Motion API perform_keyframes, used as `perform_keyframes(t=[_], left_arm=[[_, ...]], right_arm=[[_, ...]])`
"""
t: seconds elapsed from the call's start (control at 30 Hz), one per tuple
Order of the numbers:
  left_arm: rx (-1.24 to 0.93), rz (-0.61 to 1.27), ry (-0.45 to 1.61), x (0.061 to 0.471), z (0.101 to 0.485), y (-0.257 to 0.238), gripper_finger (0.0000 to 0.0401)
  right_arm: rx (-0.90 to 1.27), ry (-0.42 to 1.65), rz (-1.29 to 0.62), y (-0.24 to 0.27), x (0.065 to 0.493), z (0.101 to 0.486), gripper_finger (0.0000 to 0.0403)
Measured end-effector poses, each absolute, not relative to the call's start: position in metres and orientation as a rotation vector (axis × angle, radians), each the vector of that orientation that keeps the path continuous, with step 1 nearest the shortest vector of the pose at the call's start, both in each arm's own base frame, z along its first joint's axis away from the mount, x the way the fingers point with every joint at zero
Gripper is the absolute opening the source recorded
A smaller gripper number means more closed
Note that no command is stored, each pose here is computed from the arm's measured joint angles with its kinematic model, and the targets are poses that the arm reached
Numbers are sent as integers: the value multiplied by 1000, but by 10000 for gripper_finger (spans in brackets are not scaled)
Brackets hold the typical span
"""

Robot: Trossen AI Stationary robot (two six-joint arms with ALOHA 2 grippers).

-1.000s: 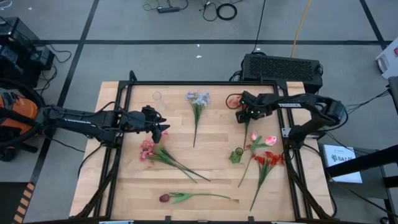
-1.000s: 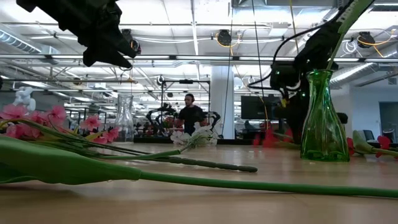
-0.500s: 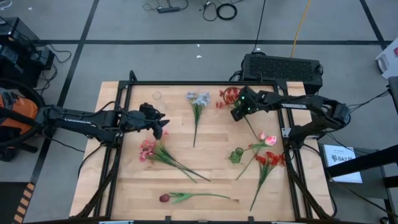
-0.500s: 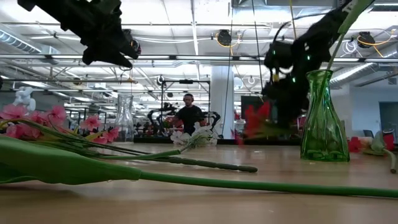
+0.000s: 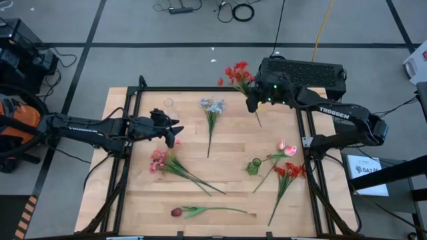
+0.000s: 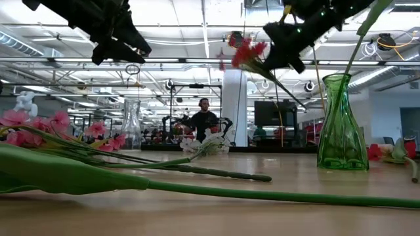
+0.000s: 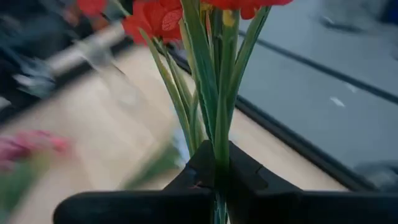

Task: Sort flowers into vase by color
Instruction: Put the top red flowers into the transparent vase

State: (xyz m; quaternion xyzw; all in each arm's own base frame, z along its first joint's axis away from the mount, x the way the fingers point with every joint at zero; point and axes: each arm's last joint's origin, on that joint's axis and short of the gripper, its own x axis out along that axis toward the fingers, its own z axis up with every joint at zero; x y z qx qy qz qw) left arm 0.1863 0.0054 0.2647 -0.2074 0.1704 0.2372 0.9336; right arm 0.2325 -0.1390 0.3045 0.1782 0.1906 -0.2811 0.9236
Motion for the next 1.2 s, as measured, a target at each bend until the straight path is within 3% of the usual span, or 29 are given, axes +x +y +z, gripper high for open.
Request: perform_keyframes(t=[0.4, 0.8, 1.2], left_arm=[[-459, 385, 360, 150, 278, 4, 193], [-529, 400, 648, 115, 259, 2, 193], [-503, 433, 769, 107, 250, 2, 193]], right_arm=[[218, -143, -225, -118, 317, 314, 1], [96, -249, -186, -125, 439, 322, 0], [-19, -341, -213, -158, 513, 310, 0]])
